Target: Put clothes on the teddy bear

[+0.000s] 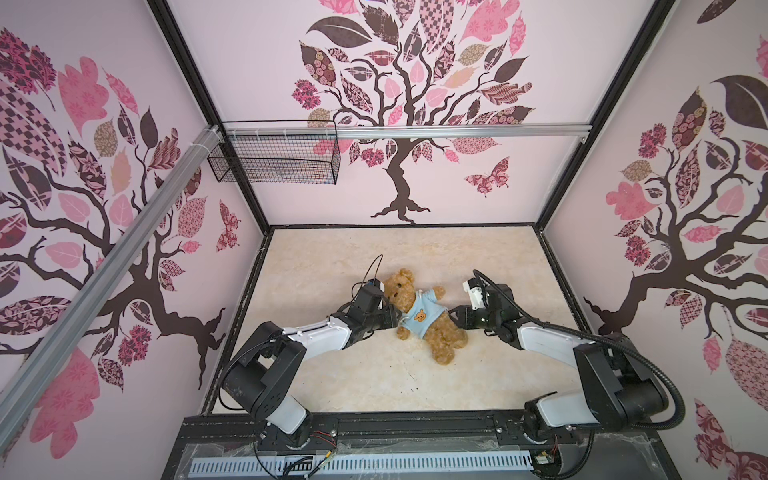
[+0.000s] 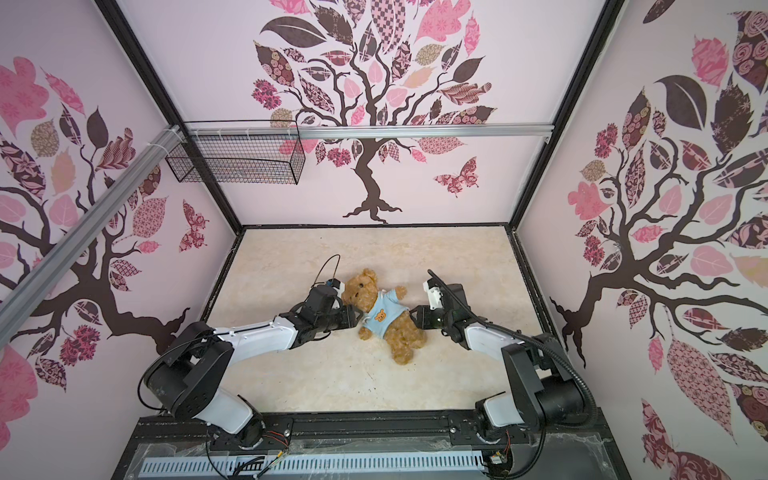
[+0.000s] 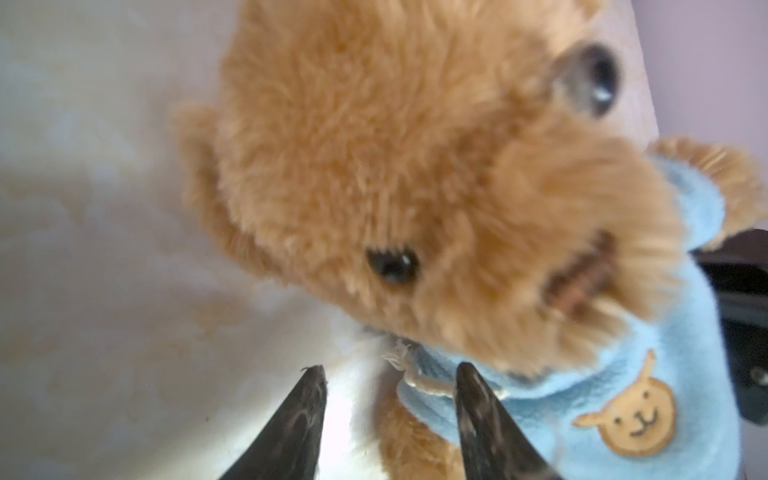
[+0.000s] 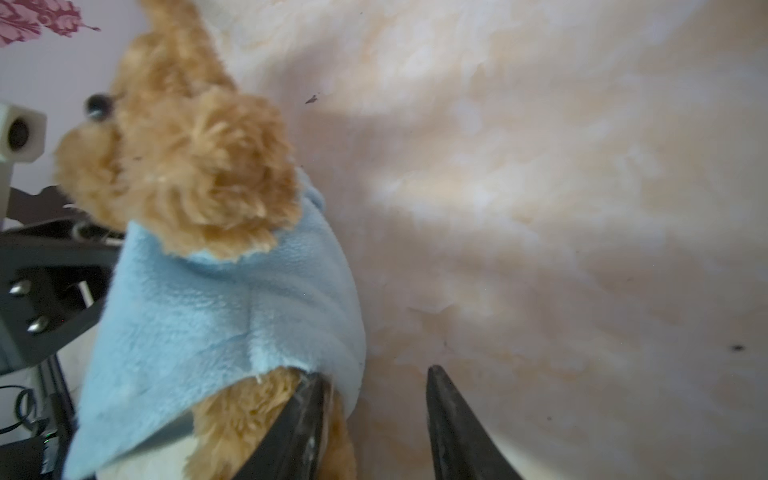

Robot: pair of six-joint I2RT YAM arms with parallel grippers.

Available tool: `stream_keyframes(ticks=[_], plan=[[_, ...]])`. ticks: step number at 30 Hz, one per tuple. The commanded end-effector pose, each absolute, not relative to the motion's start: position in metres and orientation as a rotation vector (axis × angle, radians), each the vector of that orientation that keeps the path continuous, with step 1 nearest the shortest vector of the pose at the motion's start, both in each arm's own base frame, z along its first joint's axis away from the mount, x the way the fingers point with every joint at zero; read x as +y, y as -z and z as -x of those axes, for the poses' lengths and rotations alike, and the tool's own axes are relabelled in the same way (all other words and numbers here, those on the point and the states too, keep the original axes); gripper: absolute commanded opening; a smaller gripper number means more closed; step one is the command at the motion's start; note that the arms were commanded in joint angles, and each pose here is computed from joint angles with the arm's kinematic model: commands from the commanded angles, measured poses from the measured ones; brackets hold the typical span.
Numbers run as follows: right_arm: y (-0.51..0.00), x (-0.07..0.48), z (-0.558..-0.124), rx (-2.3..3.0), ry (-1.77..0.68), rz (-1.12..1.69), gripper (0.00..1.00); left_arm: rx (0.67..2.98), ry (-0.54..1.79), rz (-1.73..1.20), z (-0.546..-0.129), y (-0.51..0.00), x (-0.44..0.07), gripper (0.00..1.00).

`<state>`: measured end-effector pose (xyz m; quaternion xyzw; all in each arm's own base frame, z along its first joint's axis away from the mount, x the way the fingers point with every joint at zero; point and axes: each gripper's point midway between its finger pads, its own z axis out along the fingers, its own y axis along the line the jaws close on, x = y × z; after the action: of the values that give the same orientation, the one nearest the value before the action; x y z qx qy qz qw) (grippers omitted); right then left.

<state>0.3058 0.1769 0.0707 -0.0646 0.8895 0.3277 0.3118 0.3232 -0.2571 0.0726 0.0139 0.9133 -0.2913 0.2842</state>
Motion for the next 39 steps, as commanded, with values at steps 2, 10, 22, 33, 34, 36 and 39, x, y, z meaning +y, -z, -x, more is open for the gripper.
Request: stream_keyframes(ticks=[2, 10, 22, 33, 34, 36, 39], plan=[[-0.097, 0.191, -0.296, 2.268, -0.984, 0.189, 0.44, 2.37, 0.808, -0.135, -0.336, -0.101, -0.271, 0.57], [-0.111, 0.178, -0.281, 2.226, -0.897, 0.206, 0.46, 2.27, 0.749, -0.196, -0.318, -0.134, -0.258, 0.61], [-0.168, 0.155, -0.304, 2.018, -0.714, 0.154, 0.51, 2.247, 0.74, -0.621, -0.282, -0.117, -0.35, 0.27], [-0.174, 0.138, -0.322, 2.009, -0.578, 0.112, 0.57, 2.321, 0.626, -0.755, -0.274, -0.099, -0.35, 0.36], [-0.175, 0.134, -0.323, 2.004, -0.548, 0.107, 0.58, 2.292, 0.611, -0.756, -0.276, -0.111, -0.347, 0.39], [-0.18, 0.123, -0.328, 1.99, -0.478, 0.097, 0.6, 2.238, 0.57, -0.747, -0.279, -0.133, -0.339, 0.44], [-0.189, 0.105, -0.336, 1.95, -0.343, 0.081, 0.65, 2.137, 0.458, -0.716, -0.288, -0.165, -0.317, 0.52]])
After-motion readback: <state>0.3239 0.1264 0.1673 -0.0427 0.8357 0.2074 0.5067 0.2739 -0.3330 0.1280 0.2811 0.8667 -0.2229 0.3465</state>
